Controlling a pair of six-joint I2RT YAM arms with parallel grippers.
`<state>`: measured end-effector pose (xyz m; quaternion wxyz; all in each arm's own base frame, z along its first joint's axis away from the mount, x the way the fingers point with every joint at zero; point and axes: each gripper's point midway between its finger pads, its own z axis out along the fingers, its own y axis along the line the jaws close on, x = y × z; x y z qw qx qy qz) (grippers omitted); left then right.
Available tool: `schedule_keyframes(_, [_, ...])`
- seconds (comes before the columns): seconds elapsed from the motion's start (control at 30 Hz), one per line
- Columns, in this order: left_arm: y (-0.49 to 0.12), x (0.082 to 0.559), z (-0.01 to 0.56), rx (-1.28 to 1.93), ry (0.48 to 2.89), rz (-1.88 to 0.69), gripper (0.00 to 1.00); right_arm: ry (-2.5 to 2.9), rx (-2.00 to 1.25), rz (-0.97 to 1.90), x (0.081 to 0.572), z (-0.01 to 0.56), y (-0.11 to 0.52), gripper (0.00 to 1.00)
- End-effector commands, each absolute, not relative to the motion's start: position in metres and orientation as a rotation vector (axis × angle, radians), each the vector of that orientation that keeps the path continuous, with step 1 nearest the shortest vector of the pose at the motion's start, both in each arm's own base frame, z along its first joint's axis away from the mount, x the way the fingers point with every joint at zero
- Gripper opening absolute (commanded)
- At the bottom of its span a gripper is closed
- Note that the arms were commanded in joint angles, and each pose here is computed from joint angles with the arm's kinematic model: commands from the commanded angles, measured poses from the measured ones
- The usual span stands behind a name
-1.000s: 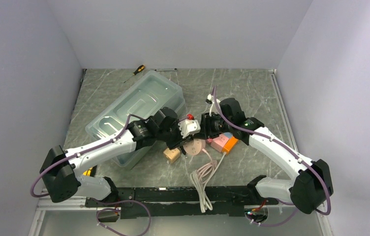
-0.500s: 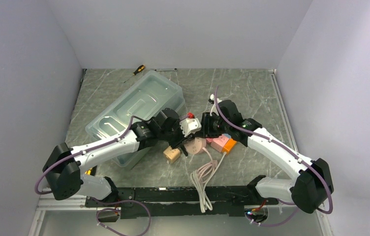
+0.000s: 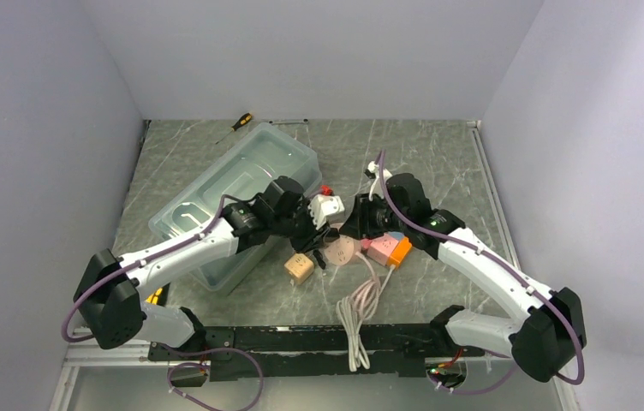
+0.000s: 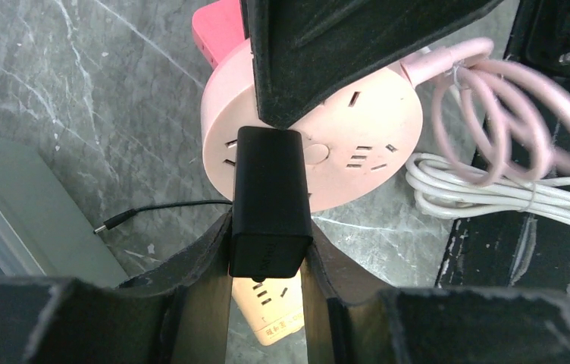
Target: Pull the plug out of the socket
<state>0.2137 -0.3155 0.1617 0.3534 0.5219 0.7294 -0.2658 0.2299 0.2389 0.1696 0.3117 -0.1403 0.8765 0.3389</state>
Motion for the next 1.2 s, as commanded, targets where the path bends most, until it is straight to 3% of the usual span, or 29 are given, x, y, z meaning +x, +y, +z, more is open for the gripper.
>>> schedule_keyframes(0.0, [-0.325,0.21,0.192,1.316,1.848,-0.839,0.0,2.135,-0.512,0.989,0.227,0.204,0.251,0.0])
schedule_keyframes(0.67, [-0.335,0.201,0.174,1.33,1.832,-0.703,0.0,2.319,0.087,0.663,0.269,0.156,0.208,0.0])
schedule_keyframes(1.17, [-0.319,0.218,0.178,1.295,1.934,-0.77,0.0,2.159,-0.283,0.897,0.246,0.19,0.238,0.0])
